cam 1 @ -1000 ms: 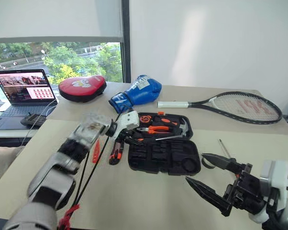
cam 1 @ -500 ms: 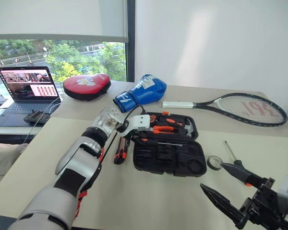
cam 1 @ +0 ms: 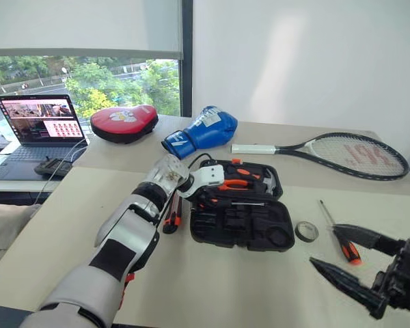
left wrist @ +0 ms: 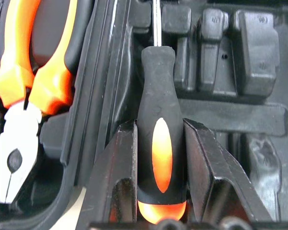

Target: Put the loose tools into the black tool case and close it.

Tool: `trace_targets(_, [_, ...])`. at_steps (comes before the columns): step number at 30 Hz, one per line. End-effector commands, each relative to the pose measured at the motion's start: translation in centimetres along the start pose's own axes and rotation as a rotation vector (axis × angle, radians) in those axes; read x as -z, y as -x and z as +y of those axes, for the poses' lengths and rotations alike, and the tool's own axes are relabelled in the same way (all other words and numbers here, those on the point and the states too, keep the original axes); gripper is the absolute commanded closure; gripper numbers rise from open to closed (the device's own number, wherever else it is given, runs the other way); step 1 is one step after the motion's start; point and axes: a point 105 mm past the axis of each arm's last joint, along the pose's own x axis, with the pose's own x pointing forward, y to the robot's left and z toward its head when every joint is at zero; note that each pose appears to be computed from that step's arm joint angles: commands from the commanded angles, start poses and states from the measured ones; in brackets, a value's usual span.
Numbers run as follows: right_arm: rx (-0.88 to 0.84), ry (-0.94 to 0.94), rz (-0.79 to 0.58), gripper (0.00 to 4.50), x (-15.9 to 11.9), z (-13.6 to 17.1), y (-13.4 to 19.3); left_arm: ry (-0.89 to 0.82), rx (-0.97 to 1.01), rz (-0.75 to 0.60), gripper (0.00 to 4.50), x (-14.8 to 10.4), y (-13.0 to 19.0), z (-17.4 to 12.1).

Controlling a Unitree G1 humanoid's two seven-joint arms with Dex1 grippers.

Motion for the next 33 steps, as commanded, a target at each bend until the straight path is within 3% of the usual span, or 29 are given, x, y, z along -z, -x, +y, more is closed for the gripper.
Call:
trace_targets(1, [-0.051,0.016,0.007,0.00,-0.7,-0.4,0.5,-0.046,-0.033,0.001,3.62,-1.2,0.5,0.7])
trace_targets(4, [-0.063,0.022,0.010,0.00,-0.8,-0.4,0.5,-0.063,-0.036,0.005,3.62,-1.0,0.6,0.7])
trace_targets(5, [-0.065,0.021,0.009,0.00,-0.8,-0.4,0.4,-0.065,-0.039,0.001,2.62,-1.0,0.6,0.7])
trace_targets(10, [-0.050,0.018,0.002,0.00,-0.6,0.0,0.6,-0.049,-0.078,-0.152,0.79,-2.9,3.2,1.8])
trace_targets(11, [-0.041,0.017,-0.001,0.00,-0.6,0.0,0.6,-0.029,-0.069,-0.197,0.79,-3.3,3.8,1.8])
trace_targets(15, [-0.006,0.003,-0.022,0.00,-0.4,0.4,0.6,0.119,-0.047,-0.390,1.62,-4.7,4.9,1.8])
trace_targets(19, [0.041,-0.017,-0.061,0.00,-0.4,0.9,0.1,0.284,-0.151,-0.486,3.30,-4.0,2.0,1.6])
trace_targets(22, [0.053,-0.026,-0.064,0.00,-0.3,1.3,-0.5,0.365,-0.278,-0.485,4.37,-3.2,-0.1,1.7])
trace_targets(28, [0.086,-0.028,-0.041,0.00,0.0,1.2,-0.9,0.472,-0.399,-0.309,4.44,1.8,-4.9,-0.6])
trace_targets(33, [0.184,-0.033,0.013,0.00,0.9,-0.4,-1.3,0.470,-0.378,-0.301,4.44,2.0,-6.0,-1.8])
